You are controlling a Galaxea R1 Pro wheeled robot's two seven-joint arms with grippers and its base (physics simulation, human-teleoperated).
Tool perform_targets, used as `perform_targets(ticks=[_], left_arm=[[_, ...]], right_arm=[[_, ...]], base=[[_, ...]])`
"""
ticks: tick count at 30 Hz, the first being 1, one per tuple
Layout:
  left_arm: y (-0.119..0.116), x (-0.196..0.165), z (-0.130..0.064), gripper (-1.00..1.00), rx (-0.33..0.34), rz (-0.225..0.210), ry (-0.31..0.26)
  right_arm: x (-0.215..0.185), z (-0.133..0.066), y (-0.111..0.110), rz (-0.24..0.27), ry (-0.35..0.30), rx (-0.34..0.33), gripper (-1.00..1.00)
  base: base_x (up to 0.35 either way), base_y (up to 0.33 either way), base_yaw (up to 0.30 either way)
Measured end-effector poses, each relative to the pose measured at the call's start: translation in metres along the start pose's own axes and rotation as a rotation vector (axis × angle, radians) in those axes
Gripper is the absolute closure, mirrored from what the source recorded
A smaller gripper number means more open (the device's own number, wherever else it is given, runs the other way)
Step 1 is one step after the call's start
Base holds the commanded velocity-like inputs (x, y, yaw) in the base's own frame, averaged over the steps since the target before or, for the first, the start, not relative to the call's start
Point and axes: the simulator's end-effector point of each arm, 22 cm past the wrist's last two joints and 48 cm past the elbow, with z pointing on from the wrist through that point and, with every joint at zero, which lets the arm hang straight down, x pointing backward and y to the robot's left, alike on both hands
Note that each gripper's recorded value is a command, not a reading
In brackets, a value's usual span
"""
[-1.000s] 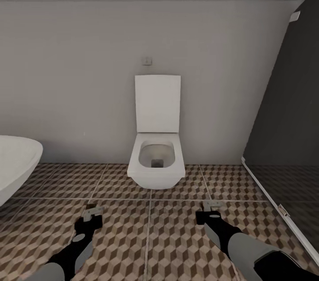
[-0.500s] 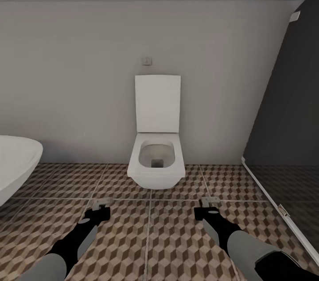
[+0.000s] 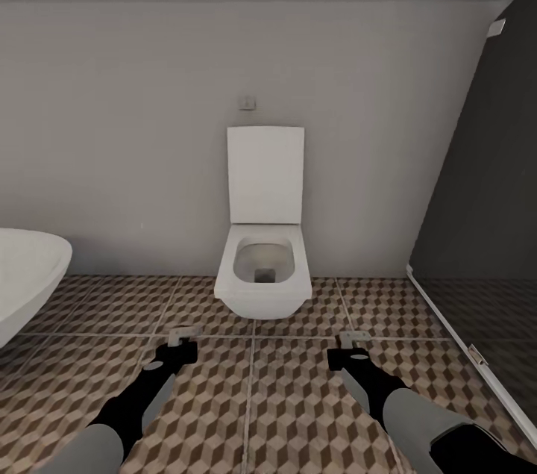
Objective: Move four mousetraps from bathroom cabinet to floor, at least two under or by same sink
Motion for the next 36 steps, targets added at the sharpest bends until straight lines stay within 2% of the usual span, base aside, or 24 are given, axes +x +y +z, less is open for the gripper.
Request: perform_targets(ticks=[7, 19, 28, 36], left_arm=[[-0.007, 0.012, 0.005, 1.00, 0.000, -0.007, 0.021], [-0.004, 0.038, 0.017, 1.00, -0.007, -0.010, 0.066], [-0.003, 0.036, 0.017, 1.00, -0.014, -0.017, 0.055], [-0.002, 0.055, 0.024, 1.00, -0.018, -0.018, 0.090]], right_arm=[[0.010, 0.007, 0.000, -0.001, 0.019, 0.006, 1.00], [0.037, 0.022, 0.002, -0.005, 0.066, 0.004, 1.00], [0.037, 0.022, 0.002, -0.005, 0.066, 0.004, 1.00], [0.055, 0.031, 0.003, -0.007, 0.099, 0.004, 1.00]], base=[[0.000, 0.000, 0.000], [0.000, 0.000, 0.000], [0.000, 0.000, 0.000], [0.000, 0.000, 0.000]])
